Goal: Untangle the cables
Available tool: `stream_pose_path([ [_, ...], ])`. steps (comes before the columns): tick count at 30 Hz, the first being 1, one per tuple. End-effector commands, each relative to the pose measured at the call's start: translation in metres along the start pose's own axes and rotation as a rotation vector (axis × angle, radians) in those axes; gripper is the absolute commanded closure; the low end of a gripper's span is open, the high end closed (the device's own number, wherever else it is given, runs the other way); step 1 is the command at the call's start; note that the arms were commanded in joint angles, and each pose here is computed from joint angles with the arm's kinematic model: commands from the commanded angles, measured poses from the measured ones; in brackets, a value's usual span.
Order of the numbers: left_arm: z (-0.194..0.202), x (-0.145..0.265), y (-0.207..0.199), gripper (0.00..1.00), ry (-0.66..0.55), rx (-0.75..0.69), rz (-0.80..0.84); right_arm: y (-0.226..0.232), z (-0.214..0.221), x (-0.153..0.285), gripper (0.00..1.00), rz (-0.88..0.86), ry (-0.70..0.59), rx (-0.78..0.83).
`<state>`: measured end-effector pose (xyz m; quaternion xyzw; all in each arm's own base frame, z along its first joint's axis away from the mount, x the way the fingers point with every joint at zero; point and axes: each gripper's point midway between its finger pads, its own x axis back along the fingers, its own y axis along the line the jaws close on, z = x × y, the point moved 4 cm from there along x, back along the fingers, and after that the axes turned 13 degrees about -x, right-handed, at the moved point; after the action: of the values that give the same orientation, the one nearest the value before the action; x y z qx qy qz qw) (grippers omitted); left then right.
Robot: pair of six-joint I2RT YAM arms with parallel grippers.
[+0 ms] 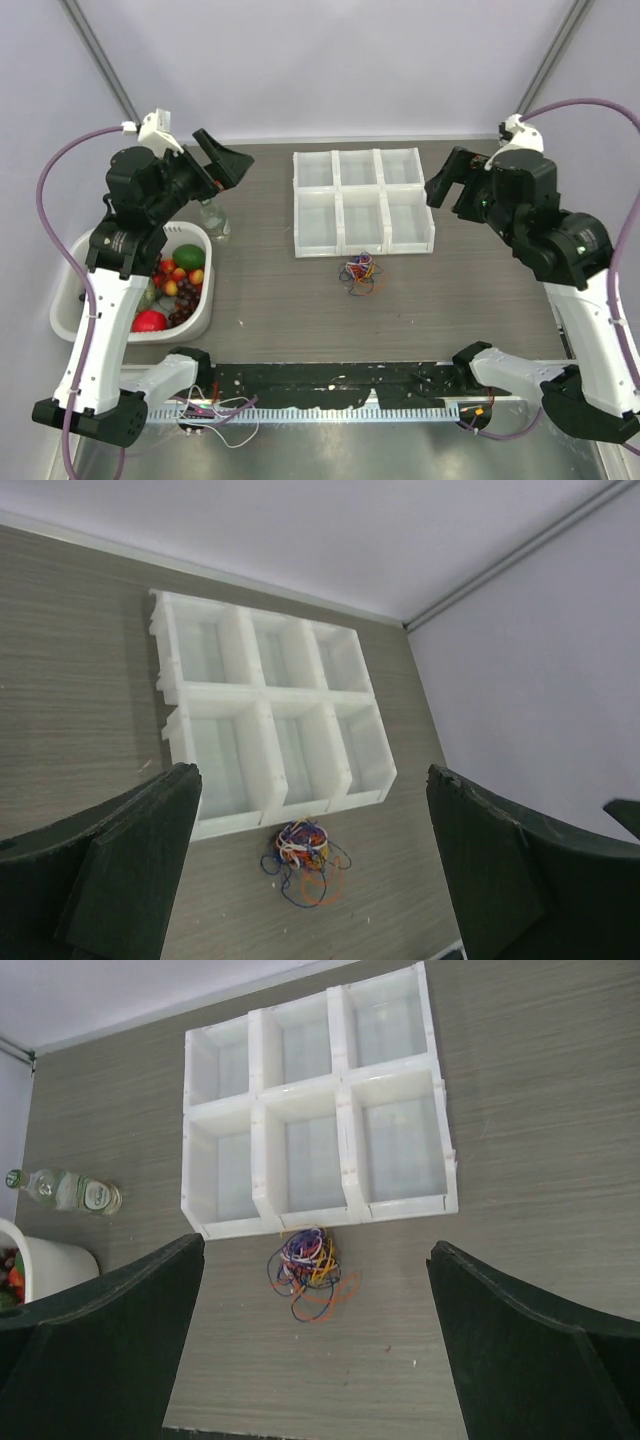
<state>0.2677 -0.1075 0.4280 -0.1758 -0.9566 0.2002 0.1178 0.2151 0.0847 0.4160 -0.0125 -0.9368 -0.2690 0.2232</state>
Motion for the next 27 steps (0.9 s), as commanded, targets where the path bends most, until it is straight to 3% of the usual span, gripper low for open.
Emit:
stream_pose_path([
  [1, 0.014, 0.004, -0.015, 0.00, 0.061, -0.061, 0.068, 0.012, 0.036, -0.040, 0.01, -0.047, 0.132, -0.004],
  [6, 0.059, -0.001, -0.032, 0.00, 0.217, 0.016, 0.186, 0.042, 0.100, -0.101, 0.01, -0.290, 0.327, -0.022],
  [11, 0.128, -0.010, -0.030, 0.00, 0.503, 0.053, 0.187, 0.021, 0.166, -0.162, 0.03, -0.217, 0.555, -0.079],
  [16, 0.200, -0.006, -0.046, 0.05, 0.802, -0.007, 0.226, -0.021, 0.194, -0.187, 0.04, -0.165, 0.601, -0.073],
  [21, 0.233, -0.006, -0.065, 0.09, 0.834, -0.009, 0.274, -0.031, 0.219, -0.201, 0.11, -0.178, 0.689, -0.089],
  [27, 0.256, -0.026, -0.064, 0.10, 0.889, 0.013, 0.269, -0.032, 0.265, -0.177, 0.16, -0.183, 0.751, -0.064],
])
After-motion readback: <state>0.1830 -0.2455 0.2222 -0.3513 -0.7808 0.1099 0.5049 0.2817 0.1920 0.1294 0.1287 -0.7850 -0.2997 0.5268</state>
